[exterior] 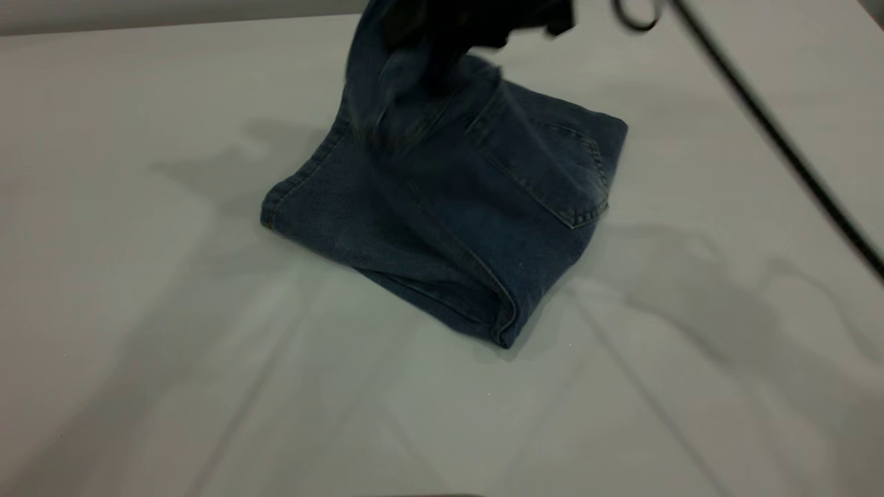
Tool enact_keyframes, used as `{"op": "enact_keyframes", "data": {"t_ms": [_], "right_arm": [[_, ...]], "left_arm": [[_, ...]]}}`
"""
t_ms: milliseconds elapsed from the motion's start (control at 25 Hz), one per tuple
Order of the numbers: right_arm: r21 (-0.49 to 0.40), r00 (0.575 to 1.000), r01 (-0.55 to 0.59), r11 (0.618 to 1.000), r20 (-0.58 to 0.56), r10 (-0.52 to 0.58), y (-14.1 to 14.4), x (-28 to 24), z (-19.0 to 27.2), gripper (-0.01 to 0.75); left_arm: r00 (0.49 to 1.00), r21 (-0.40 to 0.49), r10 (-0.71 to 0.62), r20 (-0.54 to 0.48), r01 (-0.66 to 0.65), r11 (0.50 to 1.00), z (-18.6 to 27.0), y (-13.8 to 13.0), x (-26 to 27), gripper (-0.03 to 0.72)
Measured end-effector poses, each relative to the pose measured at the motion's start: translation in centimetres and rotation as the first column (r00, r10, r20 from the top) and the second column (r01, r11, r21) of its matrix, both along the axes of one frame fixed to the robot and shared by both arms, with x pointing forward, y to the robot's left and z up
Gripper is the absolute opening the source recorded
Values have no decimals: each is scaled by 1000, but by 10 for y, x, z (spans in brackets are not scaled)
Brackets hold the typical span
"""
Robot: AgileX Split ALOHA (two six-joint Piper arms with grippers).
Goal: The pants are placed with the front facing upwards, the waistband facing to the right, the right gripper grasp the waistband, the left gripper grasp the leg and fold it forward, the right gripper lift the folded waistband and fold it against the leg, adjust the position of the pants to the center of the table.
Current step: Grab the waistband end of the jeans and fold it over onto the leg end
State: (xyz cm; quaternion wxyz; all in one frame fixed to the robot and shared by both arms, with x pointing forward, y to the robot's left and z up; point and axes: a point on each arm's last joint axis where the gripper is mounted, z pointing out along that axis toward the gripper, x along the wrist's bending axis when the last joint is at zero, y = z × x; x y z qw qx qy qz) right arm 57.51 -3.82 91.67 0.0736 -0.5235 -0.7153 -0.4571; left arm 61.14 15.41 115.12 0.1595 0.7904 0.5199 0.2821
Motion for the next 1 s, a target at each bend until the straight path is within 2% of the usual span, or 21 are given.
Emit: {"op": "enact_keyframes", "data": {"t_ms": [120, 240, 480, 560, 760, 1000], "right_arm": [[-22, 999, -41, 999, -6, 41, 15, -2, -17, 112], [-34, 998, -67, 997, -12, 66, 23, -4, -27, 173], [29, 990, -138, 990, 1, 138, 32, -6, -18, 491], [43, 987, -161, 986, 4, 161, 34, -7, -16, 552], [14, 985, -171, 985, -11, 172, 32, -10, -5, 567], [-77, 984, -61, 995, -174, 47, 28, -10, -1, 525]], "left_arm": [[1000, -13, -2, -6, 2, 1000, 0, -1, 0, 370], [1000, -33, -6, -16, 5, 999, -1, -3, -1, 370], [999, -70, -13, -33, 10, 998, -2, -6, -2, 370], [999, -69, -14, -33, 11, 998, -2, -6, -2, 370], [999, -65, -19, -32, 16, 998, -2, -6, -2, 370], [999, -54, -33, -32, 32, 998, -2, -6, -2, 370]]}}
